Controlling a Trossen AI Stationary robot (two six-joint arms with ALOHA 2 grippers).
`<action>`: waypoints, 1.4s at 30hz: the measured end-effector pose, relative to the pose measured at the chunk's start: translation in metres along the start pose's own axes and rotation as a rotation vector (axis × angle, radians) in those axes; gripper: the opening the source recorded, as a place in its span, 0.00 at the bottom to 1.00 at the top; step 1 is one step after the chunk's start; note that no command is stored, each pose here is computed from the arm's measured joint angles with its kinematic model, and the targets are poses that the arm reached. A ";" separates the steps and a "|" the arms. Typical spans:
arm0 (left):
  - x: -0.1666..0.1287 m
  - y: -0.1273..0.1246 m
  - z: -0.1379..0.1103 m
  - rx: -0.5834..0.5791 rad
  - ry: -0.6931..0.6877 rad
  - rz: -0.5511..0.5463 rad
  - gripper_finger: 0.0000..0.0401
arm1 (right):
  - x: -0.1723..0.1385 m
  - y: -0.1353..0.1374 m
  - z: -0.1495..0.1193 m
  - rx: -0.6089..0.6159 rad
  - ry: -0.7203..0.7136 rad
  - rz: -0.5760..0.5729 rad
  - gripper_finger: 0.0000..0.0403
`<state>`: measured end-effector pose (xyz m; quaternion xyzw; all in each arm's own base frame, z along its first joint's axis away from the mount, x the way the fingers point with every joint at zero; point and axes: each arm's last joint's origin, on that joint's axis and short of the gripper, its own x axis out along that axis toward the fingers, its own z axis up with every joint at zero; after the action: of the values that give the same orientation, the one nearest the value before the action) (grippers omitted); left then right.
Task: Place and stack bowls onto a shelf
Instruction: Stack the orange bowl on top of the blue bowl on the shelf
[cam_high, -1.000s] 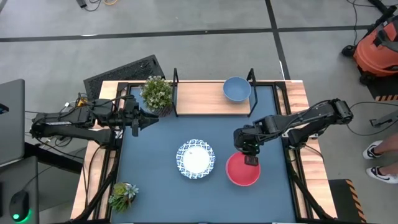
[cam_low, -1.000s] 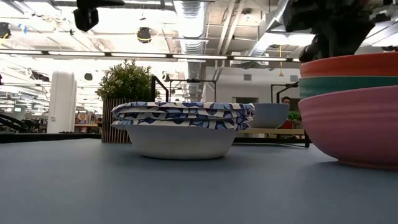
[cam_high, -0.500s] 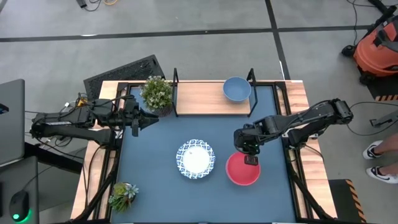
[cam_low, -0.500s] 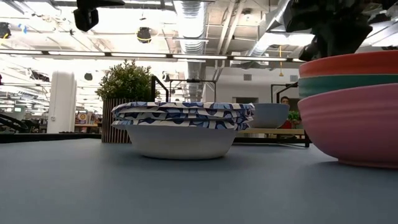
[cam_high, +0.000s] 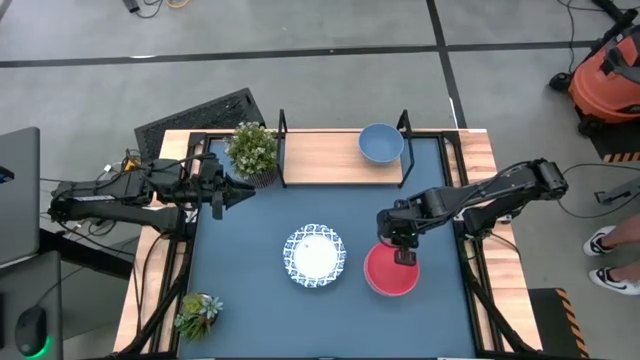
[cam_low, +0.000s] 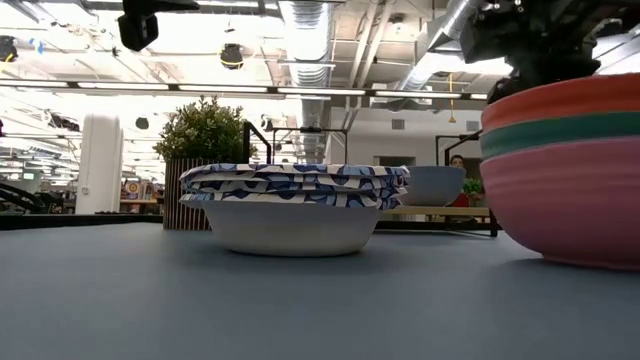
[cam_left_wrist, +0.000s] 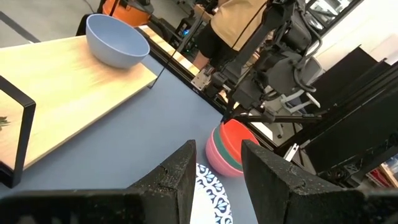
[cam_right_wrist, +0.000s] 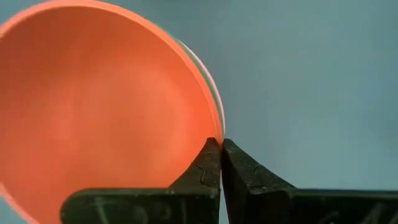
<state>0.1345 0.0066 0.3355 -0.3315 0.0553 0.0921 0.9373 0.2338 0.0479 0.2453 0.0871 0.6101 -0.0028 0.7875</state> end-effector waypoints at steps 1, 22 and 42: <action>0.000 0.000 0.000 0.001 0.000 0.000 0.28 | -0.001 0.000 0.000 0.000 0.004 -0.001 0.05; 0.000 0.000 0.000 0.013 0.000 0.001 0.28 | -0.115 -0.041 0.036 -0.088 -0.137 -0.059 0.05; 0.000 0.000 0.000 -0.024 -0.003 0.004 0.28 | -0.168 -0.239 0.067 0.057 -0.222 -0.402 0.05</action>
<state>0.1345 0.0067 0.3354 -0.3424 0.0535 0.0949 0.9332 0.2286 -0.2143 0.3911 -0.0150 0.5244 -0.1864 0.8307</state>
